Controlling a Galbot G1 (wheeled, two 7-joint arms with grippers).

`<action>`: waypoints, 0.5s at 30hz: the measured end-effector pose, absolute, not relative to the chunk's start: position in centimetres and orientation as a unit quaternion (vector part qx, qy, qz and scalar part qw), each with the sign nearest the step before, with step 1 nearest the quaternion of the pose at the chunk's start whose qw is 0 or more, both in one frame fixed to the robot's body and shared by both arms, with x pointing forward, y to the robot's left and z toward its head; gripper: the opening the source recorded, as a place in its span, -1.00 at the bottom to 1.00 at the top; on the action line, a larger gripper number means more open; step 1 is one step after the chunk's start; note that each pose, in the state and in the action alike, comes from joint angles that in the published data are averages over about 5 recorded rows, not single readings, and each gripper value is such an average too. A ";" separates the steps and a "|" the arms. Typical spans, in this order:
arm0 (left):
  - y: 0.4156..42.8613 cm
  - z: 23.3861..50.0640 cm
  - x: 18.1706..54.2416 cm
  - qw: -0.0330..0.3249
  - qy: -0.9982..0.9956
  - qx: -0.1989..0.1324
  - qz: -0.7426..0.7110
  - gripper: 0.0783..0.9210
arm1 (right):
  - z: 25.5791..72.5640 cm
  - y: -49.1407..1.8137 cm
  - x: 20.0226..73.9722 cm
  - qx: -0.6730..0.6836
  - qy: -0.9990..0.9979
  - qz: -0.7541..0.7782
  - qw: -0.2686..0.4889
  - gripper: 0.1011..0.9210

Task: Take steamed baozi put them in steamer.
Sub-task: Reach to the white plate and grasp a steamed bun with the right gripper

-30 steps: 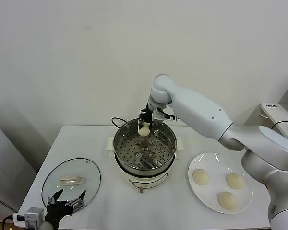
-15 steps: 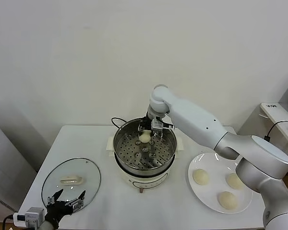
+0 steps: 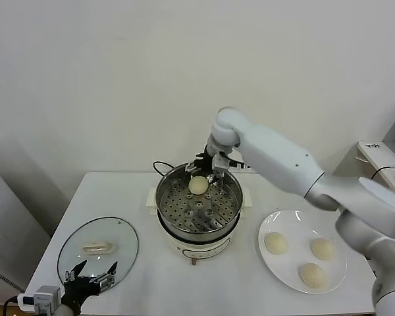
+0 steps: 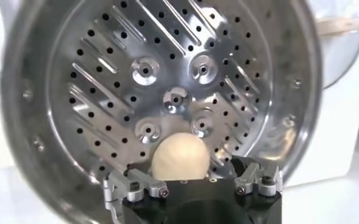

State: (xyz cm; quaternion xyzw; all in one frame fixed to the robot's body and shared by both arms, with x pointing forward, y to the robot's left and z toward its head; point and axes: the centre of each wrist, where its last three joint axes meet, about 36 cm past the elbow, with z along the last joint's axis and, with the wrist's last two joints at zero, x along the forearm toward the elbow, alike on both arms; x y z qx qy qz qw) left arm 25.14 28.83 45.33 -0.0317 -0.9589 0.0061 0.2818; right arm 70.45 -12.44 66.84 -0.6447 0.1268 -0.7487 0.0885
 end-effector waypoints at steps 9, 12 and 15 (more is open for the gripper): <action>28.7 45.5 25.2 0.279 -0.960 -0.034 0.007 0.77 | 72.4 -20.7 70.0 -0.675 0.175 -0.715 0.040 0.76; 28.7 45.6 25.2 0.277 -0.960 -0.034 0.009 0.77 | 73.5 -24.0 69.2 -0.679 0.216 -0.702 -0.002 0.76; 28.7 45.8 25.3 0.274 -0.961 -0.034 0.010 0.77 | 73.6 -27.5 68.1 -0.675 0.273 -0.682 -0.064 0.76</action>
